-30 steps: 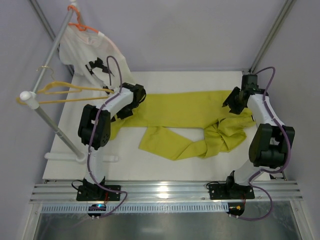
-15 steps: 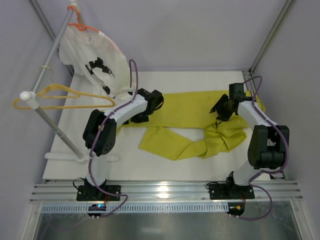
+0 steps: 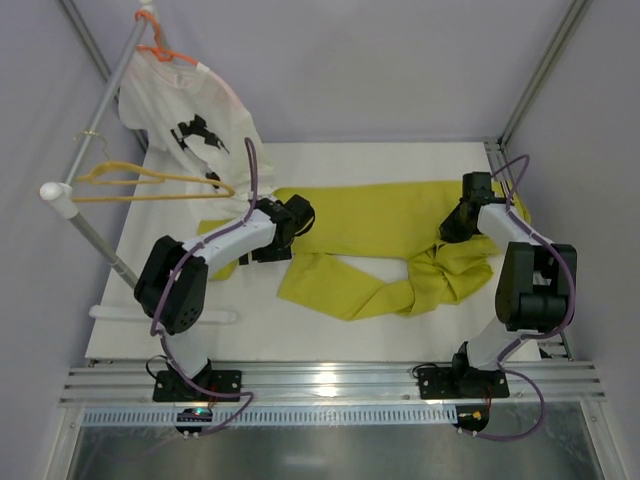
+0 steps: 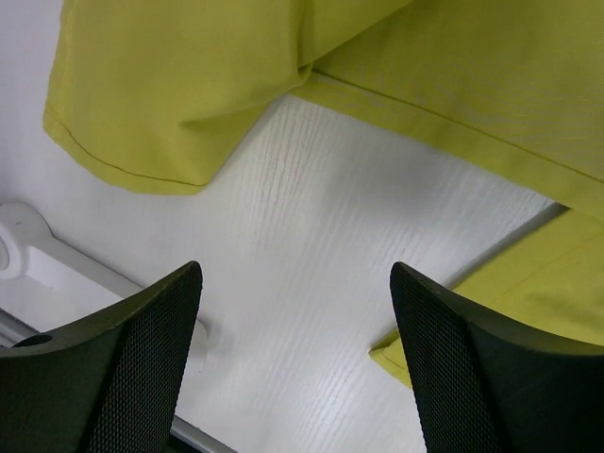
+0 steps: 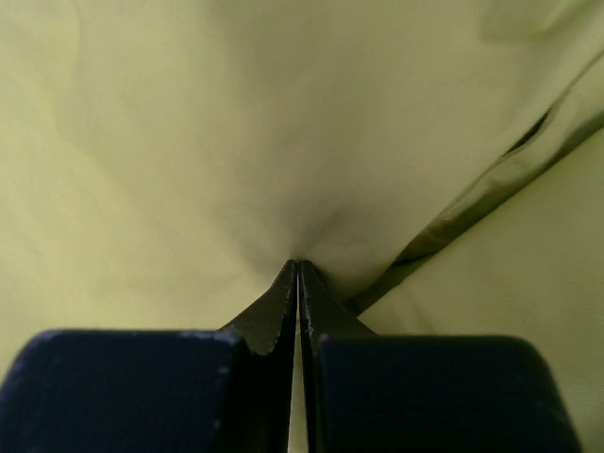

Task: Place the trousers on the hanger
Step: Fold the trousers

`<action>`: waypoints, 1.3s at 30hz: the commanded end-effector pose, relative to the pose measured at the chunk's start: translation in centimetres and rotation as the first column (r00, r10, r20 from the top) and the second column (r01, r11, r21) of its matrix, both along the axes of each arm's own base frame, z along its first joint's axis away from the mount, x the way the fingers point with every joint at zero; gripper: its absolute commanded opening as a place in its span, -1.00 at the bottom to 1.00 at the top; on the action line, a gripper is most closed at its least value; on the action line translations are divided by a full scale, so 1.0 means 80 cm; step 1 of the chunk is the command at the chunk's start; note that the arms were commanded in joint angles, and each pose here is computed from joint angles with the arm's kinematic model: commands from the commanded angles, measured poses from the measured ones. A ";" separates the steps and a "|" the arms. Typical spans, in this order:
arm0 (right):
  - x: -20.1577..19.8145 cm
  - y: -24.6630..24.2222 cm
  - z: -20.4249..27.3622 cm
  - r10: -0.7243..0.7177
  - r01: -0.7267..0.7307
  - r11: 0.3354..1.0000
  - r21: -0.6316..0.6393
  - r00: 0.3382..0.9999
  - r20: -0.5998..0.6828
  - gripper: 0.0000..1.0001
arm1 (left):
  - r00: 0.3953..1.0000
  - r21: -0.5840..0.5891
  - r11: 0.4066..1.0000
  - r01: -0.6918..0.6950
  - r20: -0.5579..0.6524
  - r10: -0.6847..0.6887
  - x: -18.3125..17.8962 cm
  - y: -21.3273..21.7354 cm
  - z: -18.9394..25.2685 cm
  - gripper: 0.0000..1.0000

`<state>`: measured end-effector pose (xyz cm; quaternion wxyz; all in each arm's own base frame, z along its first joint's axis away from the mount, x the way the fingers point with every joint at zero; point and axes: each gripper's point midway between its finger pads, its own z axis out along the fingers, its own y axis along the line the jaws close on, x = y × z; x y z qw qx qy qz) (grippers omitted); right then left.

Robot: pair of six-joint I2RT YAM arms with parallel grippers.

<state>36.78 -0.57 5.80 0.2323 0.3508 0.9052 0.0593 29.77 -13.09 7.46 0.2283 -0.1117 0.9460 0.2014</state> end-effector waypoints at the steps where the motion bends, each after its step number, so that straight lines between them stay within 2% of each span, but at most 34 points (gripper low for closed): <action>1: -0.011 -0.030 -0.008 -0.029 0.026 0.994 -0.109 0.999 -0.032 -0.93 | 0.995 -0.055 0.998 0.029 0.100 -0.023 0.014 -0.005 0.022 0.62; 4: -0.020 -0.049 -0.005 -0.065 0.058 0.987 -0.148 0.997 -0.041 -0.93 | 0.997 -0.010 1.000 -0.004 0.083 0.005 0.011 0.011 0.021 0.63; 8: -0.031 -0.075 -0.003 -0.116 0.100 0.977 -0.189 0.991 -0.074 -0.93 | 0.997 -0.047 0.999 -0.003 0.081 0.007 0.015 0.002 0.024 0.64; 10: -0.035 -0.078 -0.005 -0.121 0.106 0.980 -0.167 0.989 -0.082 -0.93 | 0.995 -0.061 0.998 0.004 0.098 0.002 0.017 0.000 0.029 0.66; 12: -0.030 -0.066 0.003 -0.065 0.058 0.991 -0.121 0.997 -0.047 -0.88 | 0.994 -0.074 0.997 0.022 0.111 -0.014 0.023 -0.005 0.036 0.68; 16: -0.025 -0.024 0.025 0.005 -0.006 1.000 0.025 1.000 0.019 -0.12 | 0.992 -0.077 0.995 0.062 0.114 -0.053 0.033 -0.014 0.047 0.68; 19: -0.029 -0.007 0.039 -0.006 0.001 0.996 0.092 0.999 0.048 0.08 | 0.991 -0.088 0.993 0.083 0.113 -0.073 0.037 -0.020 0.053 0.68; 22: -0.028 0.010 0.040 -0.016 0.007 0.991 0.135 0.998 0.066 0.16 | 0.988 -0.107 0.989 0.107 0.118 -0.094 0.039 -0.025 0.061 0.70; 25: -0.028 0.023 0.025 -0.002 -0.001 0.991 0.132 1.000 0.021 0.17 | 0.986 -0.114 0.984 0.137 0.109 -0.125 0.041 -0.030 0.076 0.71; 28: -0.024 0.027 0.015 -0.001 -0.001 0.991 0.131 1.000 0.018 0.17 | 0.983 -0.075 0.984 0.160 0.099 -0.152 0.038 -0.021 0.089 0.72; 32: -0.017 0.017 -0.002 -0.002 0.003 0.996 0.084 1.000 -0.004 0.10 | 0.982 -0.097 0.982 0.160 0.122 -0.148 0.042 -0.016 0.102 0.75; 35: -0.018 0.008 -0.018 -0.001 0.003 0.999 0.047 0.999 -0.041 -0.17 | 0.984 -0.100 0.984 0.146 0.115 -0.134 0.048 -0.011 0.098 0.75; 36: -0.017 0.005 -0.020 0.000 0.002 0.999 0.034 0.999 -0.046 -0.44 | 0.986 -0.092 0.986 0.142 0.102 -0.133 0.049 -0.010 0.092 0.74; 39: -0.024 -0.014 -0.028 -0.012 0.009 0.999 -0.043 0.997 -0.079 -0.92 | 0.989 -0.058 0.991 0.120 0.091 -0.114 0.048 0.001 0.089 0.73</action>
